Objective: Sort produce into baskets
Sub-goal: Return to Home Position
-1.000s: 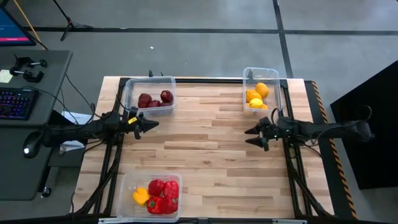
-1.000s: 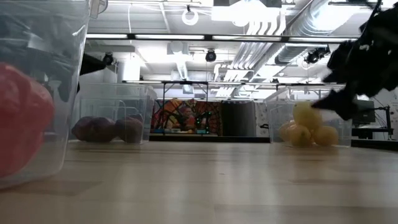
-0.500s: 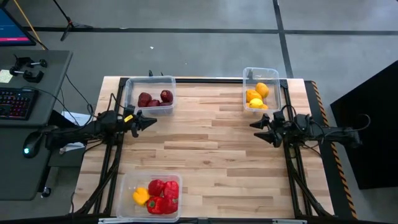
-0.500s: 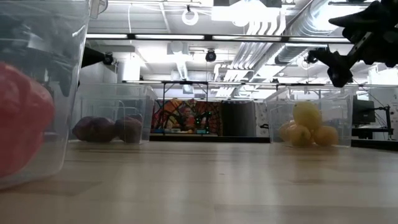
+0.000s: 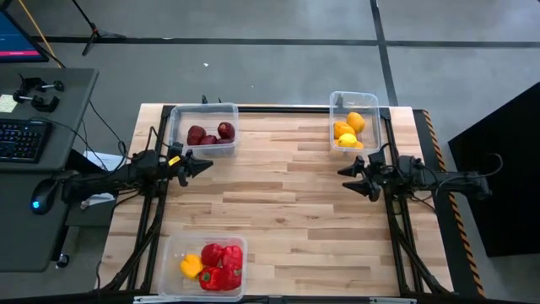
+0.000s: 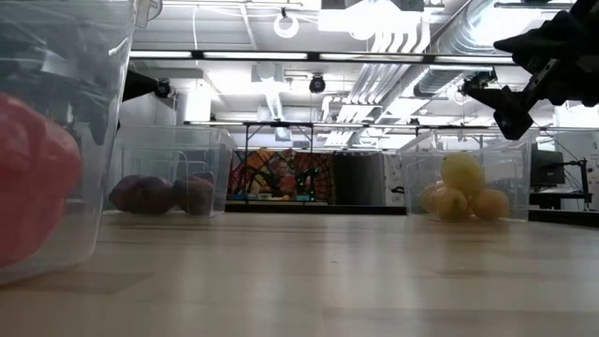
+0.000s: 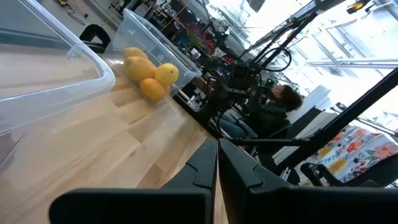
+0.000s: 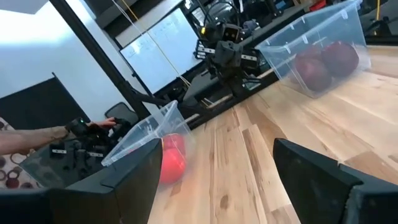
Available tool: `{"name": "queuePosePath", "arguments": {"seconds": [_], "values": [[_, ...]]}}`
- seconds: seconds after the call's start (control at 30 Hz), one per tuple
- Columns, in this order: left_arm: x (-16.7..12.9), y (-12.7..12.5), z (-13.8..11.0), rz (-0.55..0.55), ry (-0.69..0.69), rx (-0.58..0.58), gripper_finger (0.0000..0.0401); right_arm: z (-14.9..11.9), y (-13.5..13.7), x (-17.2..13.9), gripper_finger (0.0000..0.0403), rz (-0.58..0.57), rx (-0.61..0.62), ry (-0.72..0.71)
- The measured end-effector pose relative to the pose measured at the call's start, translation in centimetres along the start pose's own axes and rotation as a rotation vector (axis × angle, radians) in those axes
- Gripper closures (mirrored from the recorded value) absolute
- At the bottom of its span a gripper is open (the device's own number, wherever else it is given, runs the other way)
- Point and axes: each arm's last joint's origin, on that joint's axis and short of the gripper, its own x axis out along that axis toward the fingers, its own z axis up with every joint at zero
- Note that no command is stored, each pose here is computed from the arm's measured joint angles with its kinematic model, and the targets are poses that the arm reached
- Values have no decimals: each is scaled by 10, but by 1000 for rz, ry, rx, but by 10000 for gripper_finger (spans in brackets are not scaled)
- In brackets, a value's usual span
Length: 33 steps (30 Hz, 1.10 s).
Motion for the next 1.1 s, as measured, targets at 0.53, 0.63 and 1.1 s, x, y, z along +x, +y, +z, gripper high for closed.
{"name": "queuePosePath", "arguments": {"seconds": [0.53,0.63,1.1], "values": [[0,0,0,0,0,0,398,-3,-2,0,107,-16,-540,30],[0,0,0,0,0,0,398,-3,-2,0,107,-16,-571,30],[0,-1,-1,-12,8,0,398,-3,-2,0,107,-17,-517,29]]}}
